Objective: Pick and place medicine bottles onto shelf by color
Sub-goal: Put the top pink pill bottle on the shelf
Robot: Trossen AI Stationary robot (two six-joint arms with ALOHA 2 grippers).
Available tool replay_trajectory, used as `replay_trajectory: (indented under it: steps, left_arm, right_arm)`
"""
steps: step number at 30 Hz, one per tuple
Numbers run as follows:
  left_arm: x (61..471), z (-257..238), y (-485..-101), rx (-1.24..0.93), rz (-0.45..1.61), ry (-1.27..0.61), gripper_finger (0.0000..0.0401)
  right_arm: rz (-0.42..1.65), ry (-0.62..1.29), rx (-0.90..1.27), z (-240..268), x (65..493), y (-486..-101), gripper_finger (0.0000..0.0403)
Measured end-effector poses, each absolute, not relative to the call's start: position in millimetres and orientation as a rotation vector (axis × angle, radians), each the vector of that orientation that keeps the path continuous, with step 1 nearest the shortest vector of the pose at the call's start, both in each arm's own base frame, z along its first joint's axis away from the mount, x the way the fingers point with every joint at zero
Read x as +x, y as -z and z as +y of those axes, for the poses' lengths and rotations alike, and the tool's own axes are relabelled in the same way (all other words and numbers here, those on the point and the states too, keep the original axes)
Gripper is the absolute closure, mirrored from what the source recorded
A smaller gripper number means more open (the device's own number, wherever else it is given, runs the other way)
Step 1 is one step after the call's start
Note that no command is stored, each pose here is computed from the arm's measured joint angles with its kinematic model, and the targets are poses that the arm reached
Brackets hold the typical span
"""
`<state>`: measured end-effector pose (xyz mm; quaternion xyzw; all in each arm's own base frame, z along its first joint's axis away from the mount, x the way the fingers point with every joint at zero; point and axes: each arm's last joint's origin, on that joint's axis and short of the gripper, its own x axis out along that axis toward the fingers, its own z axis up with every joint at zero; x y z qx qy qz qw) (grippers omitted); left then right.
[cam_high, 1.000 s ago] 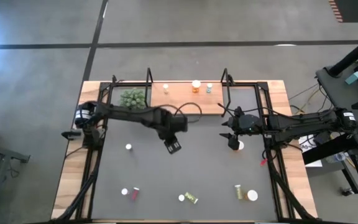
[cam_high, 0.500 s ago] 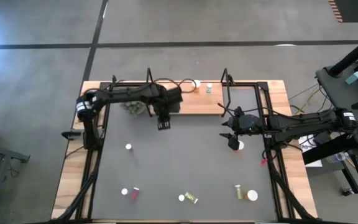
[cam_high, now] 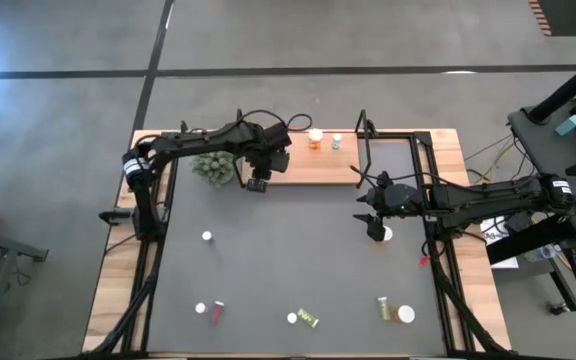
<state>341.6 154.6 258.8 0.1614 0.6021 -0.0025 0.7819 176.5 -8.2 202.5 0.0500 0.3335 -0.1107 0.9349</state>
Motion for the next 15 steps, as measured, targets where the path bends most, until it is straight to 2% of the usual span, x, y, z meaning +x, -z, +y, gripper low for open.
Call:
replay_trajectory:
  steps: [7,15]
  left_arm:
    - [355.3,165.7,-243.5,0.358,1.300,0.011,0.0296]
    - [374.2,182.7,-244.2,0.362,1.289,-0.005,0.0296]
  right_arm:
    - [0.682,0.226,0.102,-8.2,176.6,-202.5,0.0165]
    - [0.682,0.226,0.102,-8.2,176.6,-202.6,0.0165]
